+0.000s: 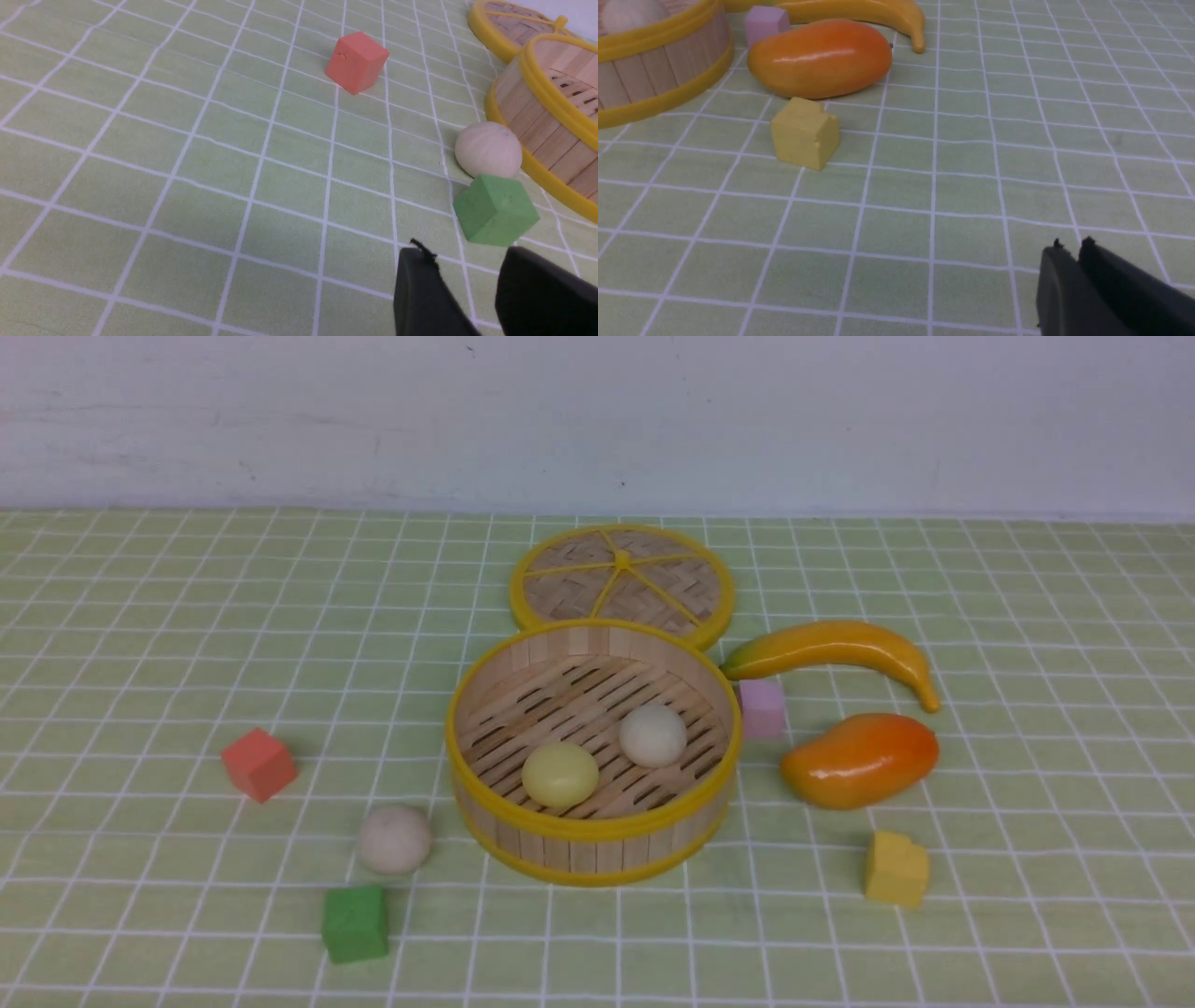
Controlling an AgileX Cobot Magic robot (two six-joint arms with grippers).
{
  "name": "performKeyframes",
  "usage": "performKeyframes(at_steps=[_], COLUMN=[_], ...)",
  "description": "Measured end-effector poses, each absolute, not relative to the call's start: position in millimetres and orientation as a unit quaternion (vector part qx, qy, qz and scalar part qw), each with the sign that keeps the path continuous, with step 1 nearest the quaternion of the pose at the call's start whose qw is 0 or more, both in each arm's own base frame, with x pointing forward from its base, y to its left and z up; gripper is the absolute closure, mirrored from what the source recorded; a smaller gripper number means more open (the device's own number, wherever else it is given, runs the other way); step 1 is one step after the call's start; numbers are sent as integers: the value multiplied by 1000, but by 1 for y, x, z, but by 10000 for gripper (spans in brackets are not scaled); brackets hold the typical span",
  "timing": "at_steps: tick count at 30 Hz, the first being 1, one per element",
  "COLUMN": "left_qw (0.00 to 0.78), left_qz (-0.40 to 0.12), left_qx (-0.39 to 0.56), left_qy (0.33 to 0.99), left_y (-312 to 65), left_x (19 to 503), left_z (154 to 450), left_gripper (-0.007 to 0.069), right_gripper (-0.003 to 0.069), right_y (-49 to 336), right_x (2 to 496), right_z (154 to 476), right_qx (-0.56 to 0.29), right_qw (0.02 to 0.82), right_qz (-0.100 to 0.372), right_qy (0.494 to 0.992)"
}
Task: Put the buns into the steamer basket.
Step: Use the left arm to grab a steamed stuffed bun
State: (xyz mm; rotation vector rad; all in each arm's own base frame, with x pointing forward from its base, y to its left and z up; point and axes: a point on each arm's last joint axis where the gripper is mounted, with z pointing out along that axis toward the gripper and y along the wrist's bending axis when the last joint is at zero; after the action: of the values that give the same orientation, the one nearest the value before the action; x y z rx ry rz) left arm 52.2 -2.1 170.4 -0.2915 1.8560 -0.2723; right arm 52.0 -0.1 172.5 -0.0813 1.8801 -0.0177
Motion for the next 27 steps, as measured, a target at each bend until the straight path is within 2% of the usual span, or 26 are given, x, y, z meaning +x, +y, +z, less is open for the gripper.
performKeyframes(at_steps=[15, 18, 20, 21, 22, 23, 24, 27], left_qw=[601, 636, 699, 698, 738, 743, 774, 803], left_qz=[-116, -132, -167, -169, -188, -190, -203, -222], left_qx=[-120, -120, -129, -130, -136, -137, -141, -151], left_qy=[781, 750, 684, 683, 633, 627, 582, 532], left_y=[-2, -3, -3, -3, -2, -2, 0, 2], left_x=[53, 55, 56, 56, 55, 55, 53, 49], left_z=[174, 183, 200, 200, 212, 213, 223, 235], left_gripper=[387, 387, 387, 387, 387, 387, 387, 387], right_gripper=[599, 599, 599, 599, 596, 595, 593, 589], right_y=[0, 0, 0, 0, 0, 0, 0, 0], right_x=[52, 52, 52, 52, 52, 52, 52, 52], right_z=[172, 172, 172, 172, 172, 172, 172, 172], right_qx=[-35, -35, -35, -35, -34, -34, -34, -33], right_qw=[589, 589, 589, 589, 589, 589, 589, 589], right_qz=[-8, -8, -7, -7, -7, -7, -7, -6], right_qy=[807, 807, 807, 807, 807, 807, 807, 807])
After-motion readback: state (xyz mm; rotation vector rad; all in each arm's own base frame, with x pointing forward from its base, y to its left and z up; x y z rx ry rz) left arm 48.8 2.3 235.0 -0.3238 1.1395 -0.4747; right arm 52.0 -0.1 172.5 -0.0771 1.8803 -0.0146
